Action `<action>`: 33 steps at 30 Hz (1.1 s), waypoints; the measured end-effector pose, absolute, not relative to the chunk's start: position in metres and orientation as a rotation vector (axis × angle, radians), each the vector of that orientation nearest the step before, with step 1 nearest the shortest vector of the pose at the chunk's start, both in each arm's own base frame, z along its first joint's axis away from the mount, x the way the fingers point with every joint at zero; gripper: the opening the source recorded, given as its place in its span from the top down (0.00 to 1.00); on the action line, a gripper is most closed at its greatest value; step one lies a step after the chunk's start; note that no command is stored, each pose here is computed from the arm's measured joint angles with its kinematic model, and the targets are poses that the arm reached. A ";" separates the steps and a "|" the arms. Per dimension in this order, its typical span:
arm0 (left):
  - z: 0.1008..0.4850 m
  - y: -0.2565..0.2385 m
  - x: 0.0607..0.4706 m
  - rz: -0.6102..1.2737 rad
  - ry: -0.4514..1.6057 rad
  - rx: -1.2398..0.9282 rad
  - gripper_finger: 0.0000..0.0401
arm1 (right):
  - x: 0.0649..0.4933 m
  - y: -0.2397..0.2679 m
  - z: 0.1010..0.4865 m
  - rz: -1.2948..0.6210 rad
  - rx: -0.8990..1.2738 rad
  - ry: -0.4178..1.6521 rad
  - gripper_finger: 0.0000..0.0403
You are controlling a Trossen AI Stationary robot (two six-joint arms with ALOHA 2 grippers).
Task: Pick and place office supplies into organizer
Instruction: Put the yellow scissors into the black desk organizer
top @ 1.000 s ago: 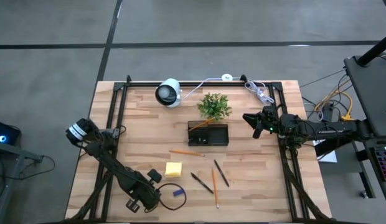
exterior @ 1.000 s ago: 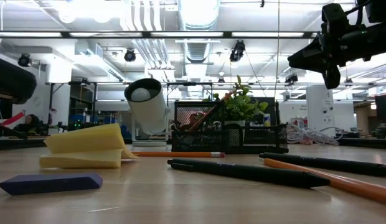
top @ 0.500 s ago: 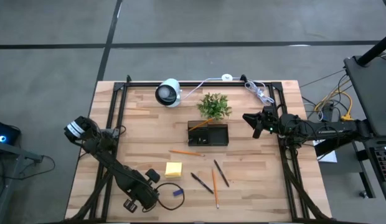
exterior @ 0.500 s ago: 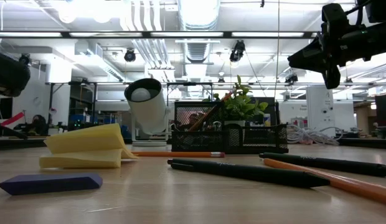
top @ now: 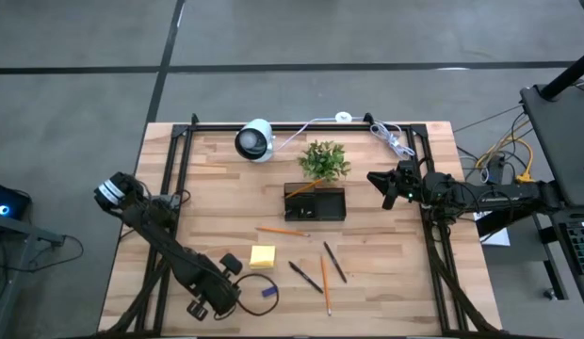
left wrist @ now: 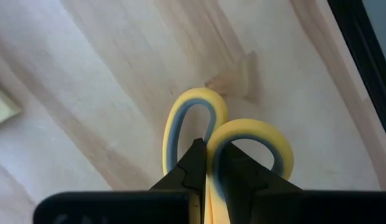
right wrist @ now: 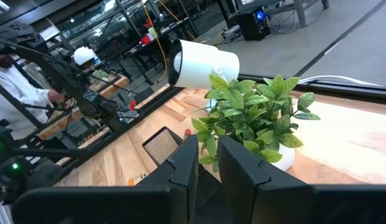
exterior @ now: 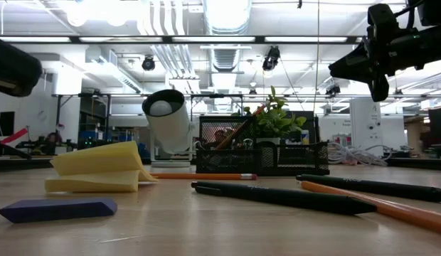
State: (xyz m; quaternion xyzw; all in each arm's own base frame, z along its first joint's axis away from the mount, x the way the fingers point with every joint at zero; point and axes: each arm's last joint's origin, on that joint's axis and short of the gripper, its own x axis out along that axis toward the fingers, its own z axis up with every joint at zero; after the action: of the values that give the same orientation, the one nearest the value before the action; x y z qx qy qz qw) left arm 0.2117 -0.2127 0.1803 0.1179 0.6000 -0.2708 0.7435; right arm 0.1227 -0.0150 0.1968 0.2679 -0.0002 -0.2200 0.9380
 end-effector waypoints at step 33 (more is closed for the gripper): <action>0.242 -0.147 0.236 -0.259 1.071 0.008 0.97 | 0.123 -0.015 0.197 -0.449 0.547 0.000 0.87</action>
State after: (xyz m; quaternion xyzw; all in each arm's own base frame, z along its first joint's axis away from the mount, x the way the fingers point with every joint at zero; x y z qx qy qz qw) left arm 0.2357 -0.1469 0.2421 0.0040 0.5087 -0.1232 0.8521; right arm 0.1227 -0.0149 0.1968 0.2679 -0.0002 -0.2198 0.9380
